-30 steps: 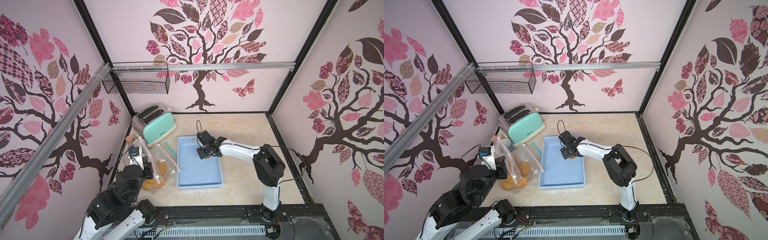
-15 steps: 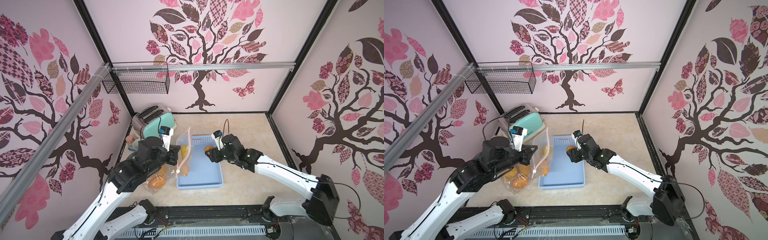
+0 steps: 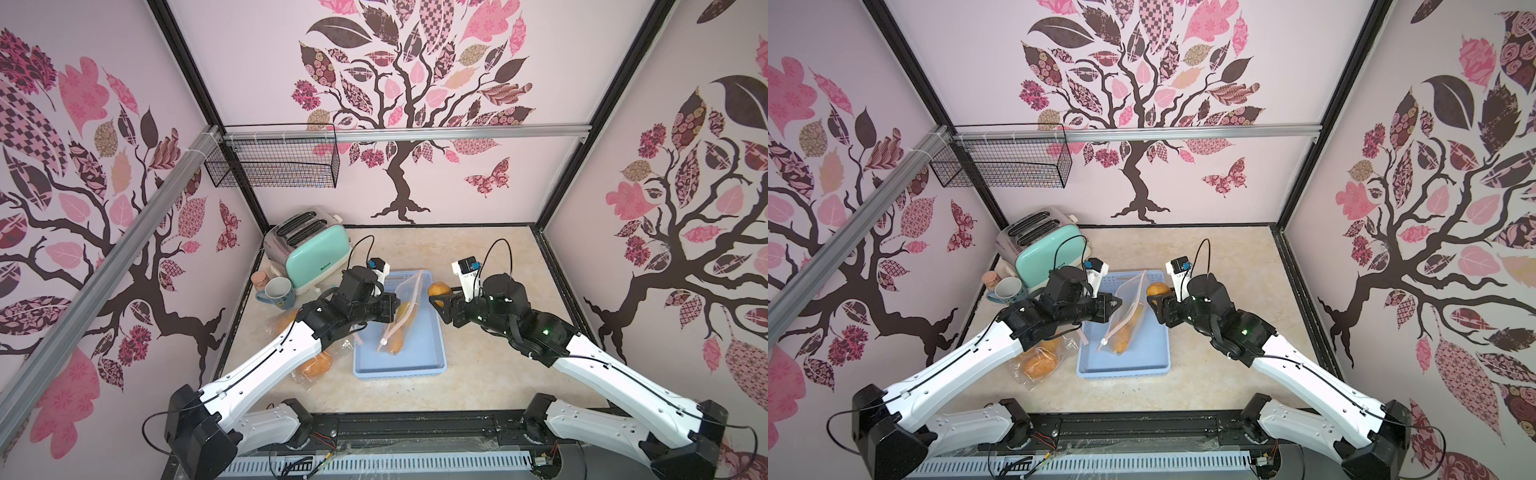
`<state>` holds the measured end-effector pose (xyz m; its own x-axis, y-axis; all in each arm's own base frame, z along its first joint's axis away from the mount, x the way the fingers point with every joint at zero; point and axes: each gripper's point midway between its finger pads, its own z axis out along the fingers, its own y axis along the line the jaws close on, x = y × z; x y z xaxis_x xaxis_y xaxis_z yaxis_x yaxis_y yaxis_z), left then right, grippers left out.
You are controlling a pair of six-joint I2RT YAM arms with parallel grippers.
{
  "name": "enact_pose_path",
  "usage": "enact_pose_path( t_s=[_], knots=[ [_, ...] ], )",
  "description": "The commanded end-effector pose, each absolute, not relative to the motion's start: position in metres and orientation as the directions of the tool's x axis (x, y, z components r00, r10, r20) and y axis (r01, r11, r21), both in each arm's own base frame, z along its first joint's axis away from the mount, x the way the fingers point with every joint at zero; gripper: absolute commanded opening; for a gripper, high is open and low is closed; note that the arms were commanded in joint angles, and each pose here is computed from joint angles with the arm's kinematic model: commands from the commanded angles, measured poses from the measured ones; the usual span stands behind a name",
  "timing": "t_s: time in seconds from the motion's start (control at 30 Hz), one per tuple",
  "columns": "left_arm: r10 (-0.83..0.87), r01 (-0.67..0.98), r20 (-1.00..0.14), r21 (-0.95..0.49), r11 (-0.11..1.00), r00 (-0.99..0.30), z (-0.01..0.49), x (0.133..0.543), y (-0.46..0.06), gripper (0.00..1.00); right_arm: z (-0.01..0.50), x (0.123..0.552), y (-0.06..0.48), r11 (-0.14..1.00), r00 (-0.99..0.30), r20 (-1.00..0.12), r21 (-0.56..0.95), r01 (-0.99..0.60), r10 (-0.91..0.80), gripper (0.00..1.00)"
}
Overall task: Put the potatoes into a zipper bag and zip it
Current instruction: Place the potato into the zipper food storage bag.
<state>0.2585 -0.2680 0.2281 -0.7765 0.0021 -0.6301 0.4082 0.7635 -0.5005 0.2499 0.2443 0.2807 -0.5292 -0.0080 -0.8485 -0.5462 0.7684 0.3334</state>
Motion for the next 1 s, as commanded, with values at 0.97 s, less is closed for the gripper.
enact_pose_path(
  t_s=[0.97],
  knots=[
    [-0.105,0.257,-0.441,-0.683,0.684,-0.892,0.136,0.271,-0.286,0.0,0.22,0.326,0.307,0.745,-0.548,-0.814,0.484,-0.459,0.191,0.58]
  ],
)
